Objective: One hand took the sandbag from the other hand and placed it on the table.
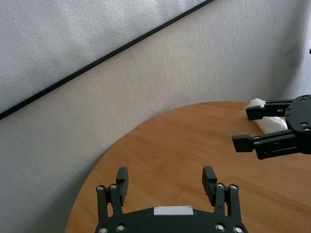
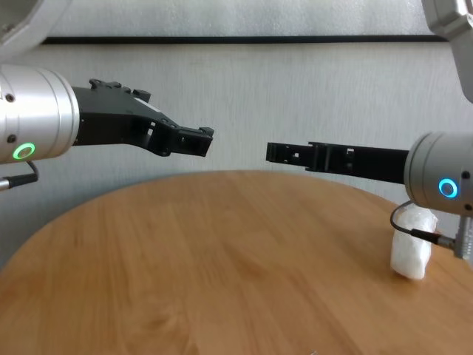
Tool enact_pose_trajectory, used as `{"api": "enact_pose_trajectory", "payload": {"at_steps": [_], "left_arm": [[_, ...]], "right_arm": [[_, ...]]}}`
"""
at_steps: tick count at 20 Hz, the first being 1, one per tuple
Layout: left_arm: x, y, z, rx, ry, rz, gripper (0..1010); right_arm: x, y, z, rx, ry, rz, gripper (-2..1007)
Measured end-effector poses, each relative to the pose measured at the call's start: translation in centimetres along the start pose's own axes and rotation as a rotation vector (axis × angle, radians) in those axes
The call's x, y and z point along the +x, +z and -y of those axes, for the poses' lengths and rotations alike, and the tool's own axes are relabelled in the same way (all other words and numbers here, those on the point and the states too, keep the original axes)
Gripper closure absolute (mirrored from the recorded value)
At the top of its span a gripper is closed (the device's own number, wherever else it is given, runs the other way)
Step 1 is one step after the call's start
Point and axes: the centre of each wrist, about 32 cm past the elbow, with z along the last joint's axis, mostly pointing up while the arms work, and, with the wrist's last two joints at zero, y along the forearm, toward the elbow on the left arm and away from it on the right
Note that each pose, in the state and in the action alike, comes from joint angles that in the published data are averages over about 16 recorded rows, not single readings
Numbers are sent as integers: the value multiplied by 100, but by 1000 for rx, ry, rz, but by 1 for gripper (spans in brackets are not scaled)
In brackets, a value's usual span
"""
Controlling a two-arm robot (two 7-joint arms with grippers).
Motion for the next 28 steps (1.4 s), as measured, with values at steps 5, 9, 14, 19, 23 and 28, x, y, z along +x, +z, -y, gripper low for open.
{"api": "enact_pose_trajectory", "payload": {"at_steps": [5, 9, 14, 19, 23, 28], "left_arm": [[0, 0, 0, 0, 0, 0, 10], [0, 0, 0, 0, 0, 0, 10], [0, 0, 0, 0, 0, 0, 10], [0, 0, 0, 0, 0, 0, 10], [0, 0, 0, 0, 0, 0, 10], [0, 0, 0, 0, 0, 0, 10]], "right_arm": [[-5, -3, -14, 4, 1, -1, 3], [1, -5, -15, 7, 0, -1, 3], [8, -7, -12, 8, -1, -1, 3], [8, -5, -14, 7, -2, -2, 3], [7, -4, -16, 7, -2, -2, 3], [6, -3, -18, 7, -3, -3, 3]]}}
